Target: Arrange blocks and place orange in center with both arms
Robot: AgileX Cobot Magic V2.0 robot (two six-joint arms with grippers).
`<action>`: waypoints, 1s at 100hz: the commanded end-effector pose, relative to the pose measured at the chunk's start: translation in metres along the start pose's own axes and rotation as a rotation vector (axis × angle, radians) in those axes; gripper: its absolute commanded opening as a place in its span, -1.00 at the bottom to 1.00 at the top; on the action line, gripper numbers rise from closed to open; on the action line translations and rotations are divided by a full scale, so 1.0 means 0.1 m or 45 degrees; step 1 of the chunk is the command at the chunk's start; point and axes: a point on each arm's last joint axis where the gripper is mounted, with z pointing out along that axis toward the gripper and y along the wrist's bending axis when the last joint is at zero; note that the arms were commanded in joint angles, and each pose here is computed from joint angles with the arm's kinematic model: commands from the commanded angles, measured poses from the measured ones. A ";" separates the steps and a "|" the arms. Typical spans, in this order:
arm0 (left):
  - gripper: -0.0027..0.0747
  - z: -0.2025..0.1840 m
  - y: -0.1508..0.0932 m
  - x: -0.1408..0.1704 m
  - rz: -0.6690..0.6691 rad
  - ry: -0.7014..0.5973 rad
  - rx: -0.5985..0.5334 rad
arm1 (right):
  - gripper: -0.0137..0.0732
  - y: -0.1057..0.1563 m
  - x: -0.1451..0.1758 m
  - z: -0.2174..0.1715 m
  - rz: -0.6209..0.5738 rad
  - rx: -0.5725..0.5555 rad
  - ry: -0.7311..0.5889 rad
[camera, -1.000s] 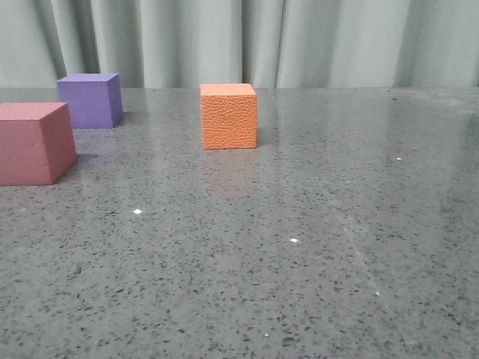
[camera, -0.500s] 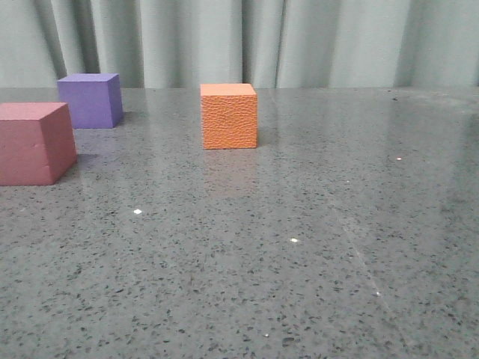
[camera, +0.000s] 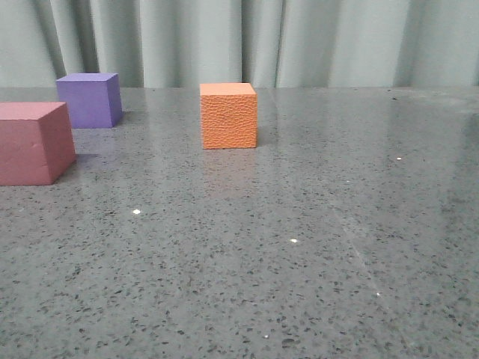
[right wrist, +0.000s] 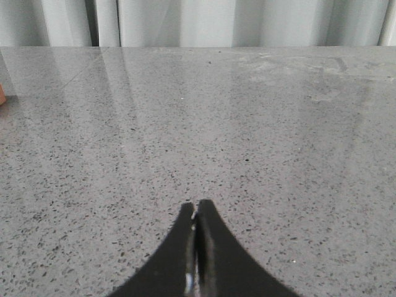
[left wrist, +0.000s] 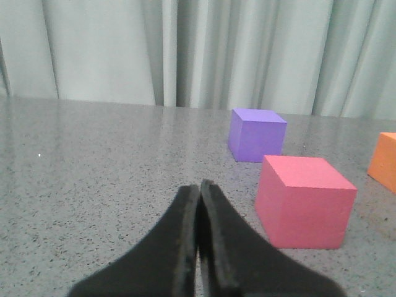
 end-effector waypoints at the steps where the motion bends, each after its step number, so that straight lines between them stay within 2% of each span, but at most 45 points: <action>1: -0.98 -0.02 -0.05 -0.39 -0.064 -0.057 0.015 | -0.84 0.00 -0.13 -0.03 -0.015 0.000 -0.160; 25: -0.98 0.22 -0.16 -1.28 -0.075 0.108 -0.024 | -0.84 0.00 -0.13 -0.03 -0.015 0.000 -0.160; 46: -0.98 0.58 -0.23 -1.80 -0.093 0.194 -0.037 | -0.84 0.00 -0.13 -0.03 -0.015 0.000 -0.160; 60: -0.98 0.79 -0.25 -1.91 -0.101 0.226 -0.038 | -0.84 0.00 -0.13 -0.03 -0.015 0.000 -0.160; 90: -0.98 0.97 -0.25 -1.83 -0.117 0.309 -0.045 | -0.84 0.00 -0.13 -0.03 -0.015 0.000 -0.160; 100: -0.85 1.01 -0.24 -1.80 -0.115 0.326 -0.048 | -0.84 0.00 -0.13 -0.03 -0.015 0.000 -0.160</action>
